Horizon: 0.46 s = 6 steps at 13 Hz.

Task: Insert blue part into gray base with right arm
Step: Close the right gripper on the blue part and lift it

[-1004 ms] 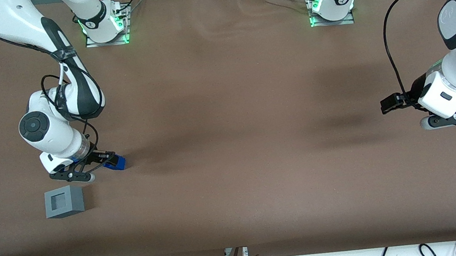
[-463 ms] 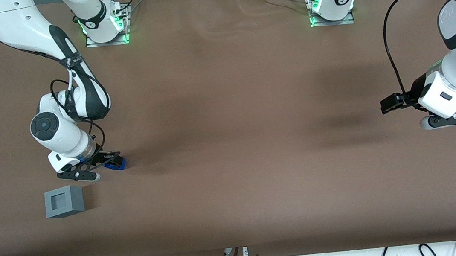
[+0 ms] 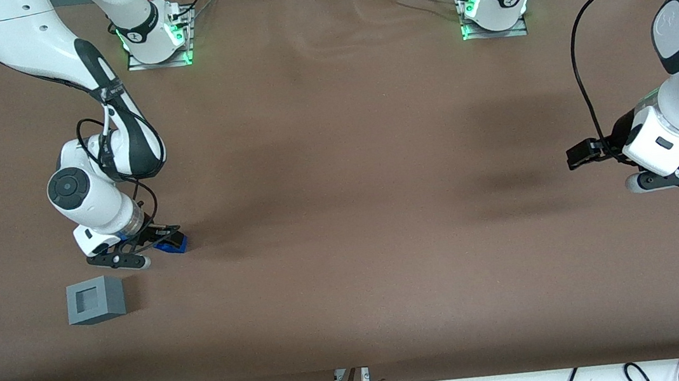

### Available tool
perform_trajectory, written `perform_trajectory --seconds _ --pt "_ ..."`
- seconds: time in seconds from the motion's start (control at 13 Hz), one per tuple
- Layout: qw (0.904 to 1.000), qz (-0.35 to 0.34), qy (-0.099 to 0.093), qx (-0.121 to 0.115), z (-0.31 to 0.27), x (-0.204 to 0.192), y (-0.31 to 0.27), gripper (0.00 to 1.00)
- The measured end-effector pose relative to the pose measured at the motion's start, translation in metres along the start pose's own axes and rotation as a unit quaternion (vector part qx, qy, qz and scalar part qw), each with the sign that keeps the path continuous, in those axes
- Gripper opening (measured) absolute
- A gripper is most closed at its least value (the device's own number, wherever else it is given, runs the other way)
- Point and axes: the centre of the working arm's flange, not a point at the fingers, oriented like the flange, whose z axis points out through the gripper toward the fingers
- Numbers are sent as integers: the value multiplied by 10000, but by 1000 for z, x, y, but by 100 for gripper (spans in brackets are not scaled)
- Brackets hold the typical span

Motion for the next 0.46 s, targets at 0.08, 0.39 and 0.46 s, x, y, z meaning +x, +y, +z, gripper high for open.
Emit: perform_trajectory --seconds 0.08,0.39,0.46 --pt "10000 -2 -11 -3 1 -1 0 99" --pt "10000 -32 -30 6 2 -3 -4 71" --pt "10000 -45 -27 14 2 -4 -6 60"
